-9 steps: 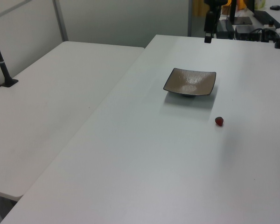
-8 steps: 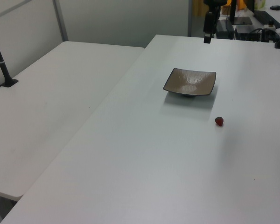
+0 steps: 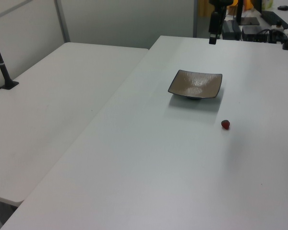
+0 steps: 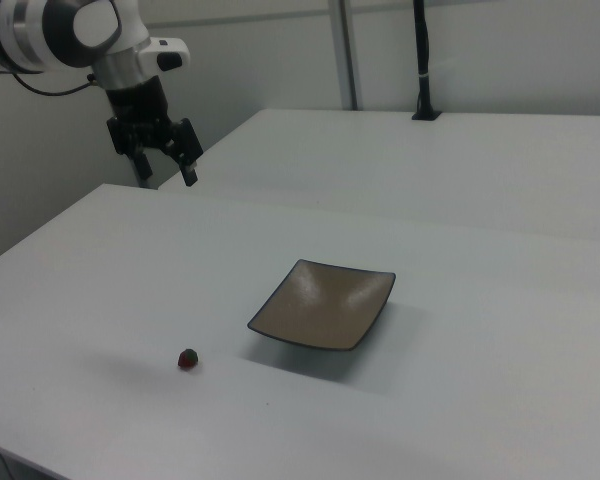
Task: Strawberries on a ceramic plate
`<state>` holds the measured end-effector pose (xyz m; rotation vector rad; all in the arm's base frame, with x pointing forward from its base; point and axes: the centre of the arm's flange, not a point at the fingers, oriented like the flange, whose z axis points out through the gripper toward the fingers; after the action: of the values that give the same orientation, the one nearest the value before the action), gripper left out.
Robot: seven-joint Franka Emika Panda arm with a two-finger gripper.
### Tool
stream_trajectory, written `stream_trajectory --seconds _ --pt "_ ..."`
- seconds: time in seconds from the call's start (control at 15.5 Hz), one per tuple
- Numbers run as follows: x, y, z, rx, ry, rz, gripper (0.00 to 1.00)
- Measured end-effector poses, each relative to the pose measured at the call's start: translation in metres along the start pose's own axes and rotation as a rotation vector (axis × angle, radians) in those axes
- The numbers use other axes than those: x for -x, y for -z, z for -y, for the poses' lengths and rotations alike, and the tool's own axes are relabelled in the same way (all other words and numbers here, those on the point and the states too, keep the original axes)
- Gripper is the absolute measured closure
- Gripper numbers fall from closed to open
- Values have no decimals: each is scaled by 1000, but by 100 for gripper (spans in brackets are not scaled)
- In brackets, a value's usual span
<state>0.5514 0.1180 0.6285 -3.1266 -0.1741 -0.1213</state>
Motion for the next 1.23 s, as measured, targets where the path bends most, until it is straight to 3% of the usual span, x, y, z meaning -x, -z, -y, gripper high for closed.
stream_trajectory --seconds 0.19,0.84,1.23 --pt "0 -1 1 0 50 3 0" --pt "4 -31 -1 -13 589 65 0" --pt "10 -58 -1 -38 802 121 0"
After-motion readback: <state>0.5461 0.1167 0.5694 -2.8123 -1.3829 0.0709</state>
